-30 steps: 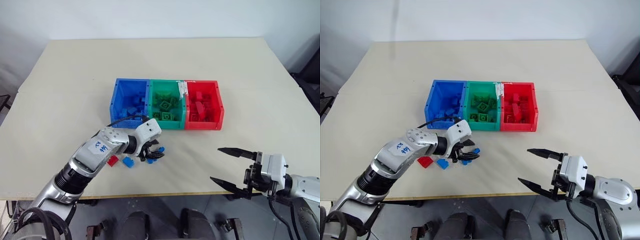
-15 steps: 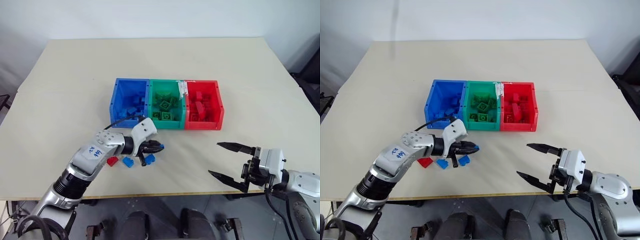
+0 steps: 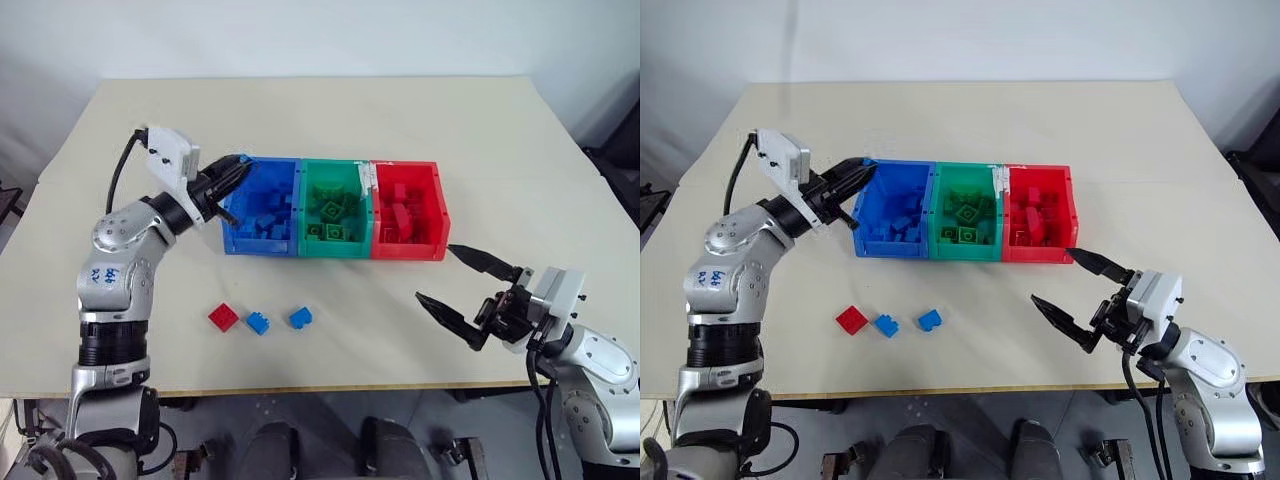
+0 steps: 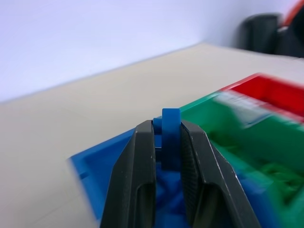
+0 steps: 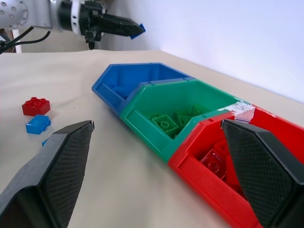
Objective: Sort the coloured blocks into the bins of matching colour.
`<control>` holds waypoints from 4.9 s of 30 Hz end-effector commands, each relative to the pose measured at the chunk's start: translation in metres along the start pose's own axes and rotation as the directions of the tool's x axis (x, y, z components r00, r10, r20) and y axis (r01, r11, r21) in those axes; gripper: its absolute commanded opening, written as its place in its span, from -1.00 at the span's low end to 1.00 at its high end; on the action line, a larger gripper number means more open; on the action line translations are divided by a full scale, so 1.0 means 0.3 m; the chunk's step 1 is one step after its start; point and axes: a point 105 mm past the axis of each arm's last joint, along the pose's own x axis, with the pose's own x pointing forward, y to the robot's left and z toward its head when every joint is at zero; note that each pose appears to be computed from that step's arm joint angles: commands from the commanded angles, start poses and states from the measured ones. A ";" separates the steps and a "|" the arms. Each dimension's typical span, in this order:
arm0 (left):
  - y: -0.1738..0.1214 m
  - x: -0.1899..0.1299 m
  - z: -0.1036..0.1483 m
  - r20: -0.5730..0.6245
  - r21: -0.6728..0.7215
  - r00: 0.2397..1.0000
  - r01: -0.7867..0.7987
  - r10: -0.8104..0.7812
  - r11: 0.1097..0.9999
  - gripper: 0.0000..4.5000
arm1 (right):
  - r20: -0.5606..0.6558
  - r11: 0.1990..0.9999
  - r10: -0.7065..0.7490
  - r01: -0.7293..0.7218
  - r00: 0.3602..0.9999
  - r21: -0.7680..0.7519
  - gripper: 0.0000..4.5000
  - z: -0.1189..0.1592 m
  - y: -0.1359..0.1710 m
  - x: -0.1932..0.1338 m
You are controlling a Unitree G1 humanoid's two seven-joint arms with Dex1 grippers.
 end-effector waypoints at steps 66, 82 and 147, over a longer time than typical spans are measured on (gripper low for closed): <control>-0.490 -0.194 -0.329 -0.610 -0.121 0.611 0.557 -0.504 0.821 -0.16 | -0.207 0.934 0.354 -0.355 0.912 0.035 1.00 -0.091 0.095 -0.094; -0.216 -0.042 -0.015 -0.107 0.004 0.958 0.270 -0.268 0.963 -0.60 | 0.038 0.998 0.051 -0.052 0.998 0.036 1.00 -0.006 0.007 0.029; -0.270 -0.342 -0.296 -0.654 0.044 0.374 0.887 -0.658 0.460 0.99 | -0.228 0.919 0.392 -0.390 0.891 0.056 1.00 -0.092 0.062 0.006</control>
